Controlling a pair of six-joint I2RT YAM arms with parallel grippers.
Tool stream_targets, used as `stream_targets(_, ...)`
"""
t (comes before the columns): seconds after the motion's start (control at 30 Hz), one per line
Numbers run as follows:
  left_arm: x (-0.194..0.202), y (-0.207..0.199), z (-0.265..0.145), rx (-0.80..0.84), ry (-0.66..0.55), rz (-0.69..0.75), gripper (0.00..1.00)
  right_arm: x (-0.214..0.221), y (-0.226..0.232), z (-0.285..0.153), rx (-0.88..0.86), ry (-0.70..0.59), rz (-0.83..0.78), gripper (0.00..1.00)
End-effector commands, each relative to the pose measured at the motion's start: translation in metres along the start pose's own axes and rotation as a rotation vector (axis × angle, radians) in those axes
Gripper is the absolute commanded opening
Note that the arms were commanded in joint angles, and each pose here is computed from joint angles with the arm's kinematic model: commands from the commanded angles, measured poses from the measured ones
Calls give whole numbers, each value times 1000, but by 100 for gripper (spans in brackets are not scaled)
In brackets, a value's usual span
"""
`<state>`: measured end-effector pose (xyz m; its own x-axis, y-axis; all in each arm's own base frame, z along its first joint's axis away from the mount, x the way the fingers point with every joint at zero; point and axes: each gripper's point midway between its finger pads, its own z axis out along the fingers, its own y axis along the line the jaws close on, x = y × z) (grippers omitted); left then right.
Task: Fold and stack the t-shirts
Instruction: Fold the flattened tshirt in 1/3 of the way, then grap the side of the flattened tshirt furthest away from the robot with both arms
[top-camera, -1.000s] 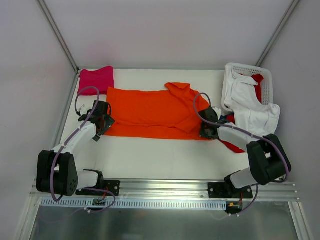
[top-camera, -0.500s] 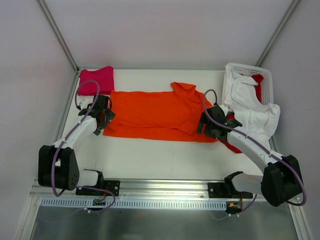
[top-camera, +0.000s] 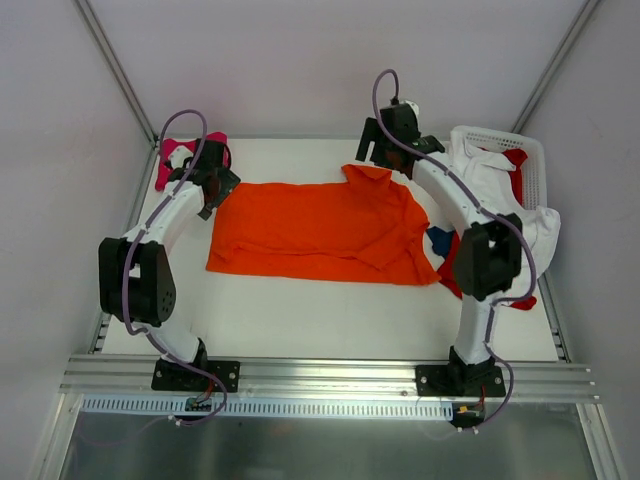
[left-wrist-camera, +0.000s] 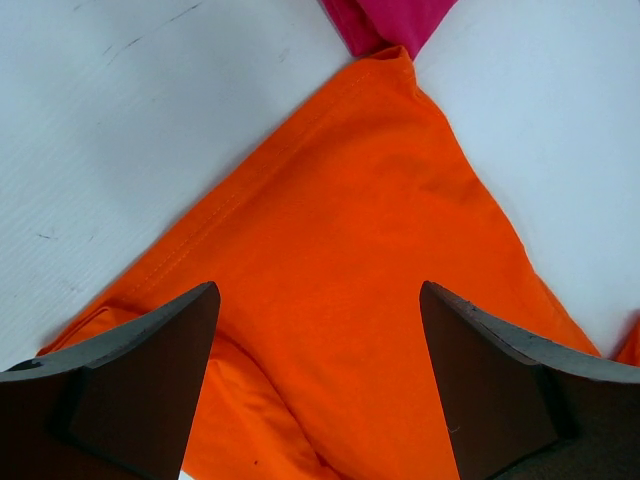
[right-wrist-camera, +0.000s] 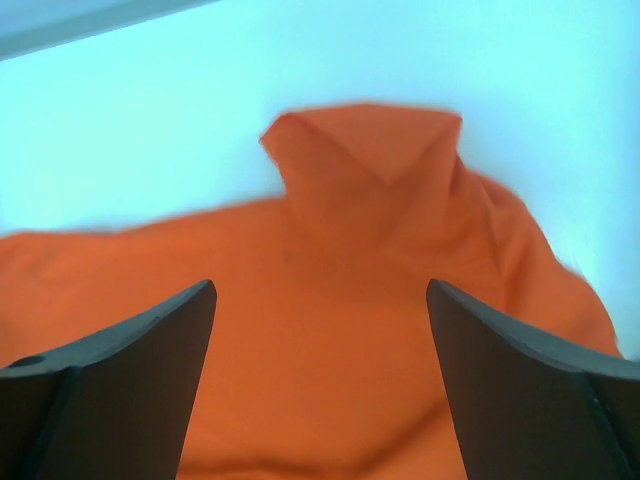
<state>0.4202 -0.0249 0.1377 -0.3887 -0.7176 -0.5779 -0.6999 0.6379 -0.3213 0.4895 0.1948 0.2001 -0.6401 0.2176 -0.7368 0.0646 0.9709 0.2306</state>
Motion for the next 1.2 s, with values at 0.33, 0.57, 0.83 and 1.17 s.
stream_targets(0.33, 18, 11, 15, -52, 44, 78, 82, -14, -32, 131, -4, 50, 207, 87)
stream_targets(0.57, 25, 10, 23, -60, 68, 78, 82, -7, -22, 138, -43, 50, 249, 86)
stream_targets(0.83, 35, 10, 37, -78, 99, 81, 82, -2, 7, 135, -92, 47, 247, 86)
stream_targets(1.17, 36, 10, 42, -85, 99, 89, 82, 23, 2, 140, -46, 85, 255, 85)
